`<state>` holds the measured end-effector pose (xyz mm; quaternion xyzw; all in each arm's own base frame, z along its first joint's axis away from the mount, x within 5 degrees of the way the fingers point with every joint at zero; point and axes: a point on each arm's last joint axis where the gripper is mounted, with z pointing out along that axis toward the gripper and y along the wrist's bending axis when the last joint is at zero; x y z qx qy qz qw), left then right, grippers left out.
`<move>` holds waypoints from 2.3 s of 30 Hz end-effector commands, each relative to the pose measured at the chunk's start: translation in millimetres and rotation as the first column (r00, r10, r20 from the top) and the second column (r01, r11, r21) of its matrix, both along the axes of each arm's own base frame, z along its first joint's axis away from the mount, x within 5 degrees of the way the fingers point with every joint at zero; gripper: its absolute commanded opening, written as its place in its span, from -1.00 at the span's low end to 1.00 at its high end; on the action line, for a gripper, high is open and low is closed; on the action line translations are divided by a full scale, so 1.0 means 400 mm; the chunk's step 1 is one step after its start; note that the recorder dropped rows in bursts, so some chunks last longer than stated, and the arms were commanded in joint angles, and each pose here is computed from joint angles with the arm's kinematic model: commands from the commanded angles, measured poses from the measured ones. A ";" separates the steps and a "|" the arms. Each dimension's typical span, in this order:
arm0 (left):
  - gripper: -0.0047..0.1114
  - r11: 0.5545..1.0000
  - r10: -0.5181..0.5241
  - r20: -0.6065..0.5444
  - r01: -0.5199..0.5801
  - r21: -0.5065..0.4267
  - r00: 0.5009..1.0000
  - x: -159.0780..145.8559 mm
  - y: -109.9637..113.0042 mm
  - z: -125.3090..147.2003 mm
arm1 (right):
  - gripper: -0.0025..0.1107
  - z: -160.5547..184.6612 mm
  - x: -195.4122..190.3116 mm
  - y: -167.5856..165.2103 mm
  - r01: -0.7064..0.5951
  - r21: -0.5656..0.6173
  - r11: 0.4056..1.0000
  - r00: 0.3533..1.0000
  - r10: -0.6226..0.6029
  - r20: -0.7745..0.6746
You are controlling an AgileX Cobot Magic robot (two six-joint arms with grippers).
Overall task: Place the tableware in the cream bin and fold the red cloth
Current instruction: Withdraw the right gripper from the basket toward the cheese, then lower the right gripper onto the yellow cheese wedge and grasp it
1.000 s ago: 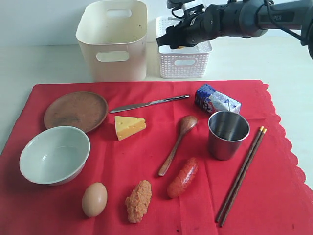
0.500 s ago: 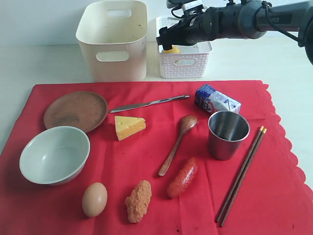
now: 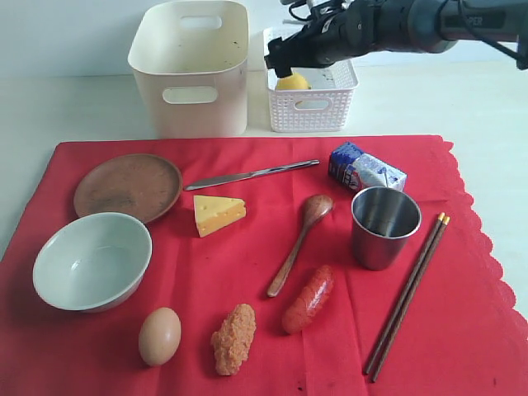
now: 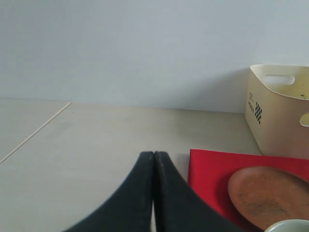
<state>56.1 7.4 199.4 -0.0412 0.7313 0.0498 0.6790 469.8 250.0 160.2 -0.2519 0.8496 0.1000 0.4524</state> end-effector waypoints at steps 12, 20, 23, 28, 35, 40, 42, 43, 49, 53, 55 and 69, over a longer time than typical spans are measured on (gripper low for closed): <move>-0.90 1.000 0.002 0.007 -0.002 -0.012 1.000 -0.001 0.000 -0.001 | 0.01 0.282 -0.079 -0.041 -0.026 0.000 1.000 1.000 0.026 0.010; -0.90 1.000 0.002 0.007 -0.002 -0.012 1.000 -0.001 0.000 -0.001 | -0.88 0.302 -0.121 -0.063 -0.030 -0.007 1.000 0.999 0.030 0.012; -0.90 1.000 0.002 0.007 -0.002 -0.012 1.000 -0.001 0.000 -0.001 | -0.96 0.286 -0.149 -0.071 -0.033 -0.011 0.999 0.999 0.033 0.006; -0.90 1.000 0.002 0.007 -0.002 -0.012 1.000 -0.001 0.000 -0.001 | -0.96 0.256 -0.212 -0.070 -0.059 -0.020 0.998 0.998 0.059 0.011; -0.90 1.000 0.002 0.007 -0.002 -0.012 1.000 -0.001 0.000 -0.001 | -0.96 0.220 -0.293 -0.030 -0.138 -0.053 0.989 0.990 0.137 -0.022; -0.90 1.000 0.002 0.007 -0.002 -0.012 1.000 -0.001 0.000 -0.001 | -0.96 0.211 -0.347 0.039 -0.241 -0.082 0.967 0.970 0.241 -0.005; -0.90 1.000 0.002 0.007 -0.002 -0.012 1.000 -0.001 0.000 -0.001 | -0.96 0.210 -0.368 0.062 -0.271 -0.086 0.959 0.962 0.271 -0.014; -0.90 1.000 0.002 0.007 -0.002 -0.012 1.000 -0.001 0.000 -0.001 | -0.96 0.208 -0.380 0.074 -0.288 -0.091 0.953 0.958 0.288 -0.020; -0.90 1.000 0.002 0.007 -0.002 -0.012 1.000 -0.001 0.000 -0.001 | -0.96 0.193 -0.438 0.119 -0.395 -0.162 0.904 0.919 0.388 -0.075; -0.90 1.000 0.002 0.007 -0.002 -0.012 1.000 -0.001 0.000 -0.001 | -0.96 0.172 -0.465 0.138 -0.434 -0.181 0.883 0.900 0.414 -0.135; -0.90 1.000 0.002 0.007 -0.002 -0.012 1.000 -0.001 0.000 -0.001 | -0.96 0.157 -0.471 0.146 -0.443 -0.181 0.878 0.894 0.418 -0.159; -0.90 1.000 0.002 0.007 -0.002 -0.012 1.000 -0.001 0.000 -0.001 | 0.49 -0.018 -0.545 0.243 -0.569 -0.247 0.785 0.815 0.499 -0.293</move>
